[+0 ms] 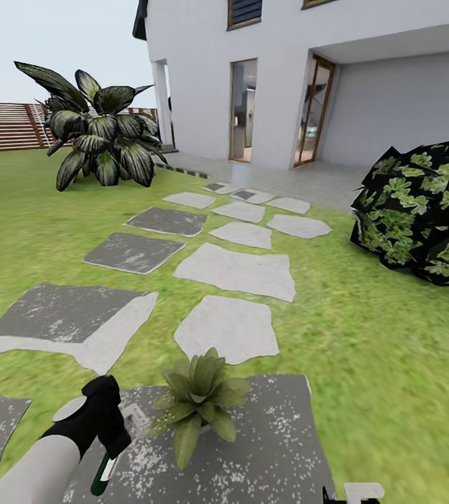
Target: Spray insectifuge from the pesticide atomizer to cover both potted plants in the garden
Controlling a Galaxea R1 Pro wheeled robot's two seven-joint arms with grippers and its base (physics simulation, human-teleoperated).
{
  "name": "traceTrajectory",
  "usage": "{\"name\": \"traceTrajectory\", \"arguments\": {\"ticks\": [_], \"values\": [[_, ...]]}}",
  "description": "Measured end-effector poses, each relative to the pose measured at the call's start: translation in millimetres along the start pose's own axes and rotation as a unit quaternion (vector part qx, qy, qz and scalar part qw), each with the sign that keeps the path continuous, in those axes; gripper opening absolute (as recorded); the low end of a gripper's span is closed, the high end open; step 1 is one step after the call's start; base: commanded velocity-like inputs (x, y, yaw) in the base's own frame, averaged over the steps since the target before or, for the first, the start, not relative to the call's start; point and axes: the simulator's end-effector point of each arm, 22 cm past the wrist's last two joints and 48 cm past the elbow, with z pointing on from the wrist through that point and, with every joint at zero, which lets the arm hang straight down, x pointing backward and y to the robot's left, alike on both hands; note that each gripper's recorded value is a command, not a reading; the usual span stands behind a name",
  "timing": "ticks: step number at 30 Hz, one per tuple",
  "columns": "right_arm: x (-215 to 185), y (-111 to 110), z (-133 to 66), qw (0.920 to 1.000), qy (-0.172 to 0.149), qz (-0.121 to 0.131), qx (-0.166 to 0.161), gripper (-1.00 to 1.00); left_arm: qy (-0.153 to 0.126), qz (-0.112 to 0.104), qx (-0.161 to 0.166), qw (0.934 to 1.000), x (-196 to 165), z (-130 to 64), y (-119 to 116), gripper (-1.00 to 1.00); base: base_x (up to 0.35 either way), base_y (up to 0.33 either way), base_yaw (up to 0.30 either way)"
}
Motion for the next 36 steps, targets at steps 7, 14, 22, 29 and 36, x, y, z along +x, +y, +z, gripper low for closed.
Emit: {"name": "traceTrajectory", "arguments": {"ticks": [7,14,22,29,36], "values": [[0.0,-0.6,0.1,1.0,0.0,-0.001,0.0,1.0,0.007,-0.006,-0.005,0.9999,11.3,0.2,9.2,-1.0,0.001,-0.001,0.002],[-0.3,-0.3,0.1,1.0,0.0,0.0,0.0,1.0,0.004,-0.007,-0.005,1.0,9.6,-0.8,9.6,-1.0,0.038,-0.11,0.062],[0.9,0.5,0.0,1.0,0.001,0.0,0.0,1.0,0.004,-0.007,-0.005,1.0,9.6,0.1,9.7,-1.0,0.091,-0.261,0.261],[1.2,0.6,0.1,1.0,0.001,0.0,0.0,1.0,0.004,-0.008,-0.005,1.0,9.5,0.4,9.5,-1.0,-0.005,-0.27,0.264],[1.4,0.6,0.2,1.0,0.001,0.0,0.0,1.0,0.004,-0.007,-0.004,1.0,8.6,0.7,8.9,-1.0,-0.193,-0.228,0.046]]}}
